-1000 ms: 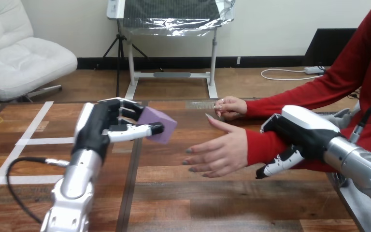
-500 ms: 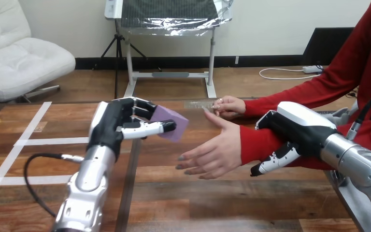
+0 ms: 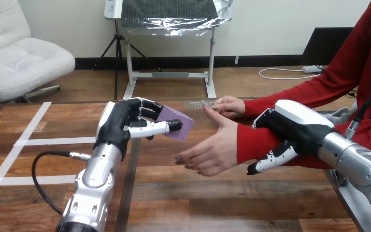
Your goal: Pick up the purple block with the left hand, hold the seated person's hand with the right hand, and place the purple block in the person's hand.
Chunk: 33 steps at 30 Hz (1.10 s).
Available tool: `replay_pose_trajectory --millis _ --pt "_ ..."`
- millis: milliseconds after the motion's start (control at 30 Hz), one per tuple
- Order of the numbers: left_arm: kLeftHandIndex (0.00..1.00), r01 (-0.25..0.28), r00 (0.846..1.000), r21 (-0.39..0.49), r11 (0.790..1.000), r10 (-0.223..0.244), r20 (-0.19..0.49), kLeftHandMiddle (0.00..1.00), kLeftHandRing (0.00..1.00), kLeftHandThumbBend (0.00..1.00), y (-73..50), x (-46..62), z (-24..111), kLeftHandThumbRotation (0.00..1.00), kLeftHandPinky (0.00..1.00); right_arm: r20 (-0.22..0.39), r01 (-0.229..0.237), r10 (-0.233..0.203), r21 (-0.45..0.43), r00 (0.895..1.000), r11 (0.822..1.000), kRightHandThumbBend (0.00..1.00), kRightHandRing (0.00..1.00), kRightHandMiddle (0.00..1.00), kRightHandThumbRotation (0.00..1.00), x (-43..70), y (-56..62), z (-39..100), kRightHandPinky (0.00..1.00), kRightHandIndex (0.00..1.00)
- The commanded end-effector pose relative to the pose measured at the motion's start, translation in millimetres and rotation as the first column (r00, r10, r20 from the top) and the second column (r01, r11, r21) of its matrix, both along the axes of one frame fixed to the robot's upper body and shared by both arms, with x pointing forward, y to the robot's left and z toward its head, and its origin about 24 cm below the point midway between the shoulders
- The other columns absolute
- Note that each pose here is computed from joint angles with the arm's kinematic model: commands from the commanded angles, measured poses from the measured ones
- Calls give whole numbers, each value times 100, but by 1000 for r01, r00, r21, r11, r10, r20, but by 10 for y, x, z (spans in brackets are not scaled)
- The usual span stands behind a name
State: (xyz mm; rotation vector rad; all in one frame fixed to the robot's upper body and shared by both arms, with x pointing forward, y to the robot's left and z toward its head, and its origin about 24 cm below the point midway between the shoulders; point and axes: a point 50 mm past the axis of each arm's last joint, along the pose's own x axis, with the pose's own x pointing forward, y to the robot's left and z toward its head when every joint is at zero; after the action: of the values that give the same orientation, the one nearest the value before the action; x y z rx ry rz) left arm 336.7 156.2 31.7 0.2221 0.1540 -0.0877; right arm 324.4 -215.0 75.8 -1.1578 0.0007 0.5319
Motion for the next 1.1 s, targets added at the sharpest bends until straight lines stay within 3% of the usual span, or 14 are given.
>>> replay_pose_trajectory --millis 0,567,1067 --pt "43 34 994 -21 999 -31 107 43 40 60 -142 202 322 0 36 149 -77 64 81 987 994 89 26 31 20 81 194 321 23 32" --pt "44 80 993 -38 996 -76 95 43 39 61 -298 245 329 0 34 180 -105 90 71 979 992 90 26 31 21 107 316 370 23 32" --pt "44 92 993 -54 994 -87 83 43 38 64 -407 265 301 0 34 193 -133 118 68 974 989 88 28 33 26 141 440 442 24 33"
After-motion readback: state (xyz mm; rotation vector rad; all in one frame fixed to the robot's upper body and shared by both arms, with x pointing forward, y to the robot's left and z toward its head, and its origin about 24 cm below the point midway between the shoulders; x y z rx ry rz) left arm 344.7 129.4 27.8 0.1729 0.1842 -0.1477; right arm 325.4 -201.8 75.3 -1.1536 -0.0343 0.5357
